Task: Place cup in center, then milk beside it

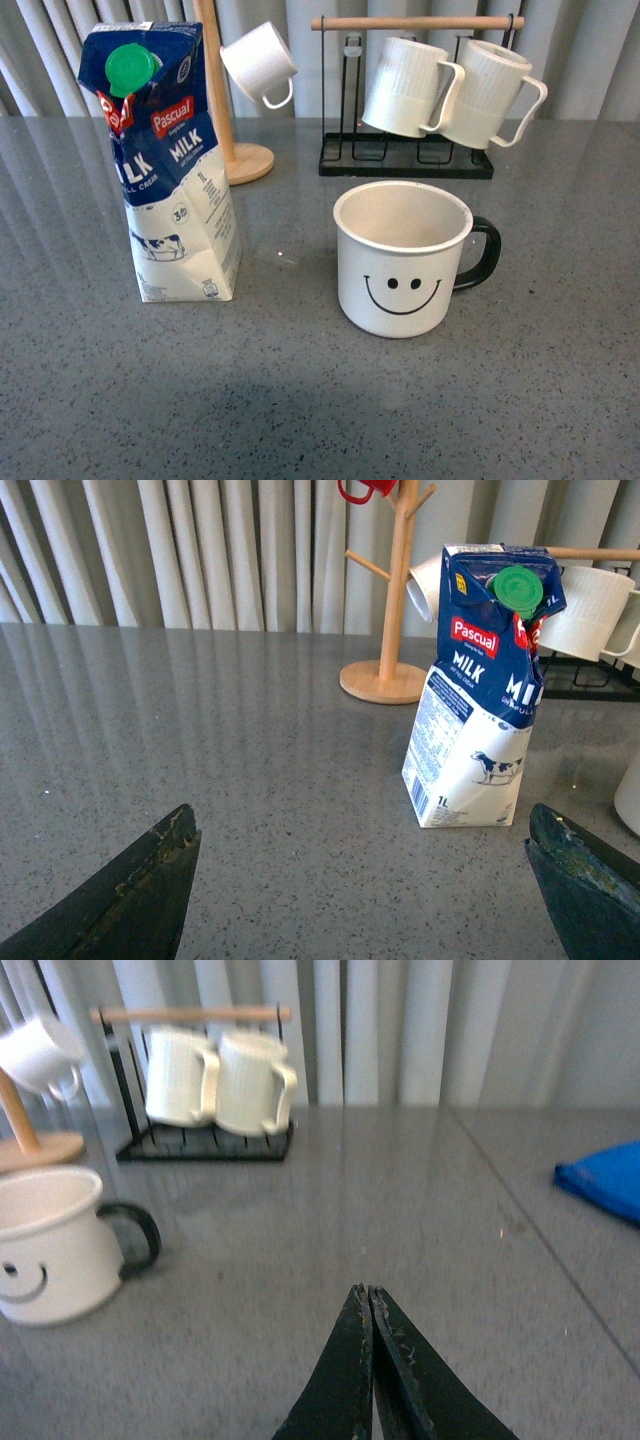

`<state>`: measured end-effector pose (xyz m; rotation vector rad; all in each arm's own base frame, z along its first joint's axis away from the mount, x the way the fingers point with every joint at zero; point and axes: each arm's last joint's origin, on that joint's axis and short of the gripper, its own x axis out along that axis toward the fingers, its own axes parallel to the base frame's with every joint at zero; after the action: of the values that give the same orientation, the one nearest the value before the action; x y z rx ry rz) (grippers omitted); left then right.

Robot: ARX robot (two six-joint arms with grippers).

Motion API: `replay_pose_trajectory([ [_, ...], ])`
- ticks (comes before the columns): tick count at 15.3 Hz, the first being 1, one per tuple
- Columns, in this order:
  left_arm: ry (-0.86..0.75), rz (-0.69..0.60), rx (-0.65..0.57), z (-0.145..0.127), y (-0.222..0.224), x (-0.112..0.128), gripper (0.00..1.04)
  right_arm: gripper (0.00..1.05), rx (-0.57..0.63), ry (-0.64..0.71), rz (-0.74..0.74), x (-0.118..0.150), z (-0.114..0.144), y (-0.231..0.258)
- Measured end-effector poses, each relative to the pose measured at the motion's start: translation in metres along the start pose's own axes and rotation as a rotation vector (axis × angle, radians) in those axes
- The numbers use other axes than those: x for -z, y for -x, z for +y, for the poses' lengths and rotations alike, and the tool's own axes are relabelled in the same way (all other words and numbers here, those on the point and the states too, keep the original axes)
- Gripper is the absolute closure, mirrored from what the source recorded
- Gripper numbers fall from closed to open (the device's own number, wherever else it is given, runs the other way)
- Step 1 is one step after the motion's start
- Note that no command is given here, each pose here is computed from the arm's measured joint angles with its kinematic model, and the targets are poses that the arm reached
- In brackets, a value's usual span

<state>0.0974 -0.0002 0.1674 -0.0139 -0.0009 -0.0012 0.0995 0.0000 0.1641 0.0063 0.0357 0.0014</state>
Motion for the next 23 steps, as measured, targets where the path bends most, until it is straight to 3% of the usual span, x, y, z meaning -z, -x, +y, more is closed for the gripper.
replay_pose_trajectory([
  [1, 0.0, 0.0, 0.001, 0.0, 0.0, 0.0, 0.07, 1.03, 0.0, 0.0, -0.062, -0.0057, 0.0, 0.0027],
  [6, 0.0, 0.0, 0.001, 0.0, 0.0, 0.0, 0.07, 1.02, 0.001, 0.001, -0.04, -0.0031, 0.0, 0.0025],
  [13, 0.0, 0.0, 0.0, 0.0, 0.0, 0.0, 0.07, 0.13, 0.001, 0.0, -0.04, -0.0031, 0.0, 0.0025],
  [14, 0.0, 0.0, 0.0, 0.0, 0.0, 0.0, 0.07, 0.04, 0.001, 0.0, -0.04, -0.0031, 0.0, 0.0025],
  [22, 0.0, 0.0, 0.0, 0.0, 0.0, 0.0, 0.07, 0.07, 0.001, 0.0, -0.04, -0.0031, 0.0, 0.0025],
  [23, 0.007, 0.111, -0.023, -0.0003, 0.0009, 0.0027, 0.07, 0.07, 0.001, 0.0, -0.04, -0.0031, 0.0, 0.0025],
])
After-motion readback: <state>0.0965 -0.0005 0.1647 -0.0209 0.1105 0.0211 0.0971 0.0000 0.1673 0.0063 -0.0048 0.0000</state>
